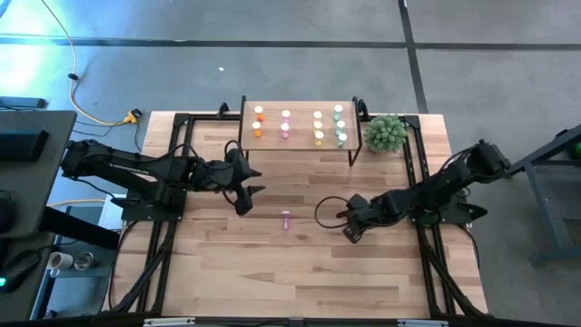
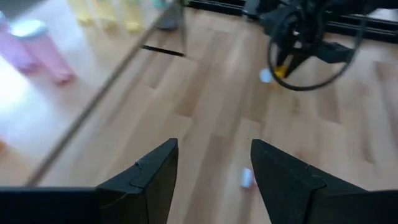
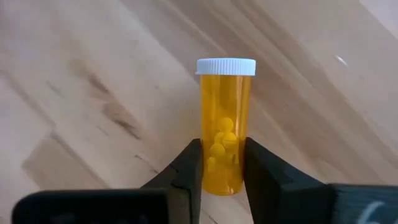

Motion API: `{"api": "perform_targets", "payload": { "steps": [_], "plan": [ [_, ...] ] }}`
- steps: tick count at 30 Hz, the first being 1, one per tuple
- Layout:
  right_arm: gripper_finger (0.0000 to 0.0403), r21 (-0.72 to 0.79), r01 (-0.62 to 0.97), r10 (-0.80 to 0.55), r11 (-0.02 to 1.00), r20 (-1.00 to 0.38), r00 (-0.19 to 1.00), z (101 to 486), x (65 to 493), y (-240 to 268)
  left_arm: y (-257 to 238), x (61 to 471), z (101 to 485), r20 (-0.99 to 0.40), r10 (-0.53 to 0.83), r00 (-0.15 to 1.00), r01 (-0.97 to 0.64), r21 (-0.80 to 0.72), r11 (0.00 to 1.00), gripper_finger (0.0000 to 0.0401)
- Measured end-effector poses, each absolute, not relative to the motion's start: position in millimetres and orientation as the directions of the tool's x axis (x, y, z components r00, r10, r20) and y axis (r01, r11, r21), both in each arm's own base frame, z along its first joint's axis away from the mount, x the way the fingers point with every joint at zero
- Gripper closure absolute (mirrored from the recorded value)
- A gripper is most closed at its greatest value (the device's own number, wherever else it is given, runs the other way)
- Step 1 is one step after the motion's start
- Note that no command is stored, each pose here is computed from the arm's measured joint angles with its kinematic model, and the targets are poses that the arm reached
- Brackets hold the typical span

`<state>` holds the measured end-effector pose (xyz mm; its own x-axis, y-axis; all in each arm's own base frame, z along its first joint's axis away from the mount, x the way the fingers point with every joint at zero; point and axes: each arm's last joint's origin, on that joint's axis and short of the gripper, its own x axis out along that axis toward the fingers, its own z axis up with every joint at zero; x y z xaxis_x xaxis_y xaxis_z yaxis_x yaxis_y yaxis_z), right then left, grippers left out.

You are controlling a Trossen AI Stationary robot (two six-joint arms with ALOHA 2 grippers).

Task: Pick and place medicine bottles onto shelf by color
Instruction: Put the orange pill bottle on the shelf aligned with the other orange pill bottles

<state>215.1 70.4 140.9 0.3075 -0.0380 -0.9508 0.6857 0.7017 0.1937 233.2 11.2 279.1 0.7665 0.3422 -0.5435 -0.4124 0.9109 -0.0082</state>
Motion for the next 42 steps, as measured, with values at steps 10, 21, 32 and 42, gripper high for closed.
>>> {"api": "perform_targets", "payload": {
  "steps": [10,21,32,42],
  "plan": [
    [0.0317,0.324,0.335,0.016,0.885,-0.739,0.674,163,251,80,7,230,273,-0.625,0.199,0.755,-0.349,-0.125,0.929,0.0208],
    [0.0316,0.257,0.120,-0.003,0.959,-0.413,0.911,194,281,61,5,231,273,-0.625,0.110,0.773,-0.235,-0.120,0.965,0.0208],
    [0.0316,0.104,0.082,-0.063,0.991,-0.179,0.982,220,322,41,11,231,274,-0.617,0.124,0.777,-0.188,-0.040,0.981,0.0208],
    [0.0316,-0.055,0.067,-0.079,0.996,-0.257,0.963,210,380,35,28,226,277,-0.612,0.121,0.782,-0.212,-0.077,0.974,0.0208]
  ]
}}
